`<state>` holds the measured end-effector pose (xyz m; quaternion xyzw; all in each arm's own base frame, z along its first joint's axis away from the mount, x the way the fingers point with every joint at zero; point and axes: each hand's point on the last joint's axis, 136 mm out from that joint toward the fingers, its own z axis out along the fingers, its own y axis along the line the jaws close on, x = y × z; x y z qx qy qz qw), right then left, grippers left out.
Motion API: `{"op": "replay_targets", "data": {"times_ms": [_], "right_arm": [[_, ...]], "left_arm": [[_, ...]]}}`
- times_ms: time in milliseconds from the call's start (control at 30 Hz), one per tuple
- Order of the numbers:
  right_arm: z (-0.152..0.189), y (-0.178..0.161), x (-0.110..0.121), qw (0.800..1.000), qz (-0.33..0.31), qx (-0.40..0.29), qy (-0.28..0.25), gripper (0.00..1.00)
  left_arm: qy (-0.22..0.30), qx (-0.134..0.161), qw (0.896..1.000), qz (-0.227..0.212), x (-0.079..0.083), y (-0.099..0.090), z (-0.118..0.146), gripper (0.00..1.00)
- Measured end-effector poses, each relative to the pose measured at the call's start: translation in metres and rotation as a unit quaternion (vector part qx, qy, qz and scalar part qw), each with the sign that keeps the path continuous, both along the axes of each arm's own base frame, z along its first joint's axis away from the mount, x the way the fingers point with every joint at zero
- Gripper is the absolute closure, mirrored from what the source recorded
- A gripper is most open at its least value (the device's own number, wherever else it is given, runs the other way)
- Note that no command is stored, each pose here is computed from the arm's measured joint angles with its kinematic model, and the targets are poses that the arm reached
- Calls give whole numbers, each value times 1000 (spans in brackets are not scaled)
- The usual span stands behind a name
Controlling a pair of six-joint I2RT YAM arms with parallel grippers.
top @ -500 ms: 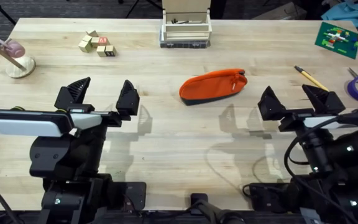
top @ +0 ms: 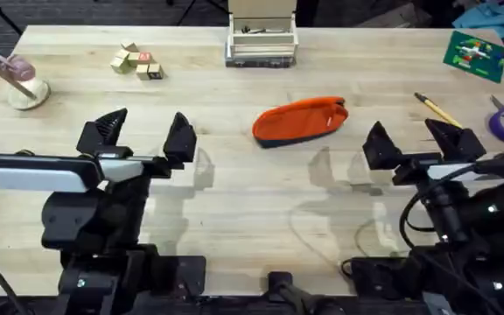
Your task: Unzip the bag, pick up the pens from the table one at a time and place them inside, then zip the bag closed.
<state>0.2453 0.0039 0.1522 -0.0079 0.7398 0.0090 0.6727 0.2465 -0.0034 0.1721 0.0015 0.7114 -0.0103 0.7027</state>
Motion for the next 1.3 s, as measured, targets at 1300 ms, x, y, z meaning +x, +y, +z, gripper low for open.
{"op": "replay_targets", "data": {"times_ms": [1300], "right_arm": [[128, 14, -52, 985, 34, 28, 169, 4]], "left_arm": [[227, -30, 972, -43, -21, -17, 126, 7]]}}
